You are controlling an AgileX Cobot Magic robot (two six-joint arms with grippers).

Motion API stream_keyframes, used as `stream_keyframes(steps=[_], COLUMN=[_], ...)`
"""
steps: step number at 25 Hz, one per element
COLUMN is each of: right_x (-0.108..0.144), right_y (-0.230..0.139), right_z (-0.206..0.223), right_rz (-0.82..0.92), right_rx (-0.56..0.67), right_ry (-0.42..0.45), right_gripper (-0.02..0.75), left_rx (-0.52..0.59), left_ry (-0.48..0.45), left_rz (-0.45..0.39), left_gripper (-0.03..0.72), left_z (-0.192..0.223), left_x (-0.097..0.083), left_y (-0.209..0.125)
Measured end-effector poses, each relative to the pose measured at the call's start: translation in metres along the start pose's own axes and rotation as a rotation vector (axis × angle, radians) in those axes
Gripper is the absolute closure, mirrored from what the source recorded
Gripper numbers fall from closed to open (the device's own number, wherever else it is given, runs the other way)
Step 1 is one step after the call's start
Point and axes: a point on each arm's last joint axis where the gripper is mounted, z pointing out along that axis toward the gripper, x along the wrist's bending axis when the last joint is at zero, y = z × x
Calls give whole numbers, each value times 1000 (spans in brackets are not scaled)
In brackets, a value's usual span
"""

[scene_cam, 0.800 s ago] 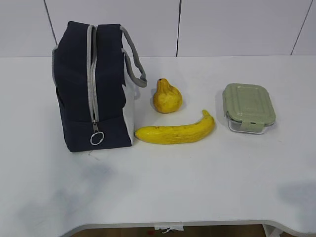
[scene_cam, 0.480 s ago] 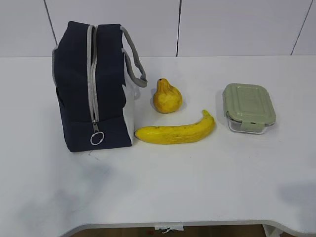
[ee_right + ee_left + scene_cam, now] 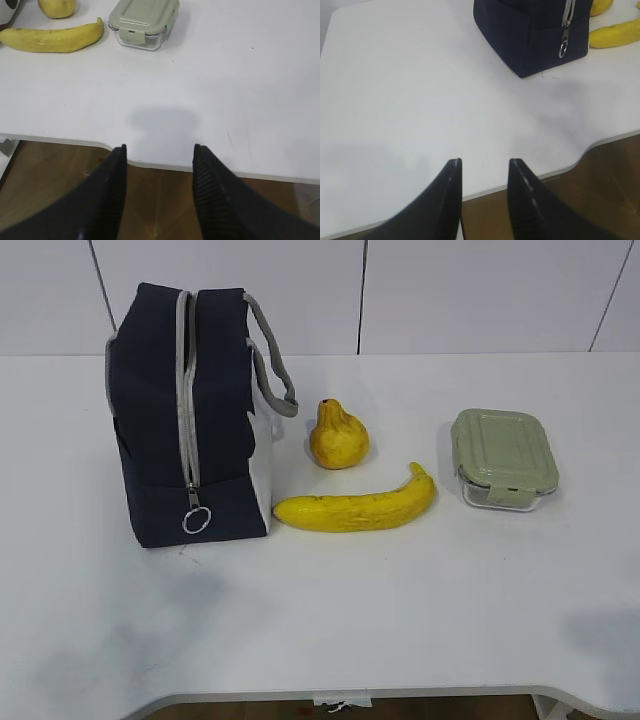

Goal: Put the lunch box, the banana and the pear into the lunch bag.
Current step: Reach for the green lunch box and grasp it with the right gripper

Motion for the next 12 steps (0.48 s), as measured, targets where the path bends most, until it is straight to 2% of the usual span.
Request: stream_keyframes(steps=[6,12], right_x=[-1,1], right_y=[7,23], right_z=[1,26], right_rz=[18,113], right_rx=[27,219], right_ry=[2,28], right_gripper=[403,402], left_rx=[0,0], left_ry=[0,0], left_rz=[0,0], left_gripper=[447,447], left_z=[0,0], left_x=[0,0], left_y=[0,0])
